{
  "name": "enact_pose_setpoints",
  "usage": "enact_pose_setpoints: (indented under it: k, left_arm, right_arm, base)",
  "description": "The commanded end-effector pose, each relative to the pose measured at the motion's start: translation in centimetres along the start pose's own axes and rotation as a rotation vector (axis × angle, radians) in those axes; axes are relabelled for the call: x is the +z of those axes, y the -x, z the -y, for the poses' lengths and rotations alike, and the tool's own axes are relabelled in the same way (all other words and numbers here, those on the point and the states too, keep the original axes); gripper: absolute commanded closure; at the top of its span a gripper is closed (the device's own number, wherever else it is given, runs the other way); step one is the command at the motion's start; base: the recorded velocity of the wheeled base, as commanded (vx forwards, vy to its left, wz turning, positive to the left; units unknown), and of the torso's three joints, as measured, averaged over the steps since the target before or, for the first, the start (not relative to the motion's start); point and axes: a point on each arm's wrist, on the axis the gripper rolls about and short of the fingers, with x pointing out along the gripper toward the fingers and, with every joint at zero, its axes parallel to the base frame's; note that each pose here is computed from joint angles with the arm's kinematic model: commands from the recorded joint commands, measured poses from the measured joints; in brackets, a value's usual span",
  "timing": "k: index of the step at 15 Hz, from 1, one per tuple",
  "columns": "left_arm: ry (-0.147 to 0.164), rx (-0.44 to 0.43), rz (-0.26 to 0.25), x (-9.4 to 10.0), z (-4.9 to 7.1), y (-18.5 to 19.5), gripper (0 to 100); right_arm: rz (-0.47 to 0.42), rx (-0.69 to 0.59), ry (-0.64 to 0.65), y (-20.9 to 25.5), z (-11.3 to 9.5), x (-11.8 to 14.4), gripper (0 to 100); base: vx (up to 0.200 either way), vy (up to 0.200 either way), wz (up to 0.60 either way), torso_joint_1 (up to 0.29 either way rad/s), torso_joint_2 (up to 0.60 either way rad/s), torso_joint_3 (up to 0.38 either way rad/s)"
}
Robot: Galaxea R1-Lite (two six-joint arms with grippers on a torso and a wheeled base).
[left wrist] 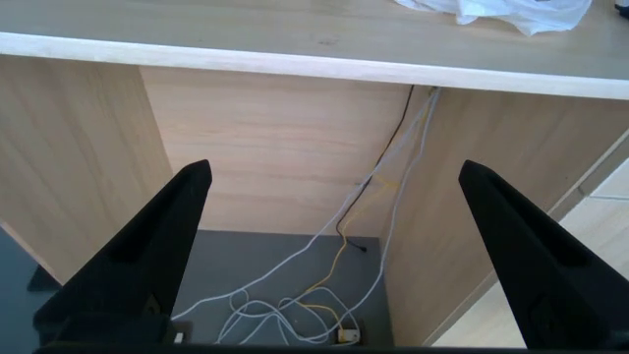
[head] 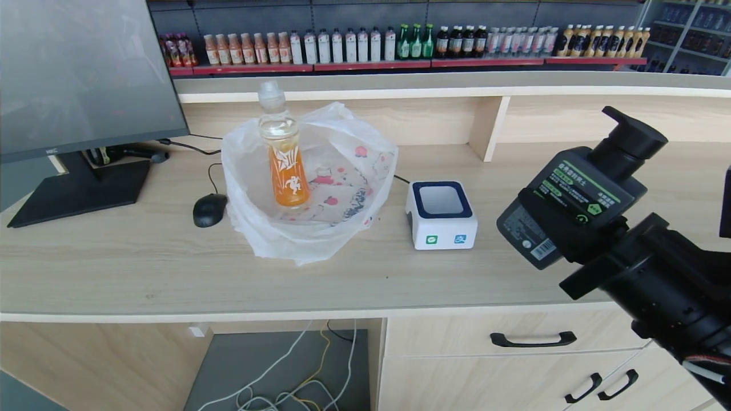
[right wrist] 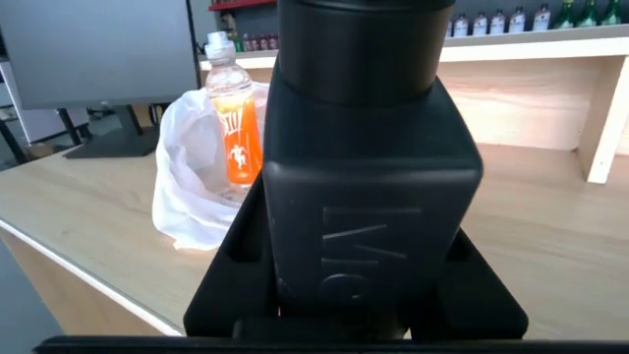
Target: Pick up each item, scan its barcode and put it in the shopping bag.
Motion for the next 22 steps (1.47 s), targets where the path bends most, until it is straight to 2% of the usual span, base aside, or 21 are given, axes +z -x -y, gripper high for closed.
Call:
enact_pose_setpoints:
  k: [1, 3, 8, 10, 12, 13, 14, 15, 18, 19, 20, 22]
  left_arm:
    - [0.000, -0.001, 0.000, 0.0, 0.0, 0.0, 0]
    - [0.000, 0.001, 0.000, 0.0, 0.0, 0.0, 0]
    - [-0.003, 0.001, 0.000, 0.0, 0.0, 0.0, 0]
    - [-0.003, 0.001, 0.000, 0.0, 0.0, 0.0, 0]
    - [-0.003, -0.001, 0.000, 0.0, 0.0, 0.0, 0]
    - [-0.003, 0.001, 0.000, 0.0, 0.0, 0.0, 0]
    - [-0.003, -0.001, 0.000, 0.0, 0.0, 0.0, 0]
    - [-0.003, -0.001, 0.000, 0.0, 0.0, 0.0, 0]
    - [-0.003, -0.001, 0.000, 0.0, 0.0, 0.0, 0]
    - [-0.003, 0.001, 0.000, 0.0, 0.0, 0.0, 0]
    - [-0.003, -0.001, 0.000, 0.0, 0.0, 0.0, 0]
    - [-0.003, -0.001, 0.000, 0.0, 0.0, 0.0, 0]
  right_arm:
    - [-0.003, 0.003, 0.000, 1.2, 0.0, 0.3, 100]
    - [0.017, 0.002, 0.002, 1.2, 0.0, 0.7, 100]
    - [0.043, -0.019, 0.035, 0.8, 0.5, 1.2, 100]
    - [0.076, 0.005, 0.088, 0.1, 0.5, 1.7, 100]
    - [0.122, 0.165, 0.286, -0.9, 1.6, 2.2, 100]
    - [0.156, 0.268, 0.433, -1.8, 3.4, 2.5, 100]
    - [0.177, 0.276, 0.533, -2.5, 4.5, 3.1, 100]
    - [0.197, 0.266, 0.599, -3.4, 4.6, 3.7, 100]
    - [0.232, 0.284, 0.744, -7.8, 2.7, 2.4, 100]
    - [0.261, 0.279, 0.808, -9.5, 2.8, 2.1, 100]
    - [0.274, 0.268, 0.842, -10.7, 3.4, 1.8, 100]
    - [0.294, 0.210, 0.950, -11.0, 6.2, 2.6, 100]
  base:
    - [0.000, 0.200, 0.00, 0.002, 0.00, 0.002]
    - [0.000, 0.200, 0.00, -0.007, 0.00, 0.007]
    - [0.000, 0.000, 0.00, 0.000, 0.00, 0.000]
    - [0.000, 0.000, 0.00, 0.000, 0.00, 0.000]
    - [0.000, 0.000, 0.00, 0.000, 0.00, 0.000]
    - [0.000, 0.000, 0.00, 0.000, 0.00, 0.000]
    - [0.000, 0.000, 0.00, 0.000, 0.00, 0.000]
    - [0.000, 0.000, 0.00, 0.000, 0.00, 0.000]
    - [0.000, 0.000, 0.00, 0.000, 0.00, 0.000]
    - [0.000, 0.000, 0.00, 0.000, 0.00, 0.000]
    - [0.000, 0.000, 0.00, 0.000, 0.00, 0.000]
    - [0.000, 0.000, 0.00, 0.000, 0.00, 0.000]
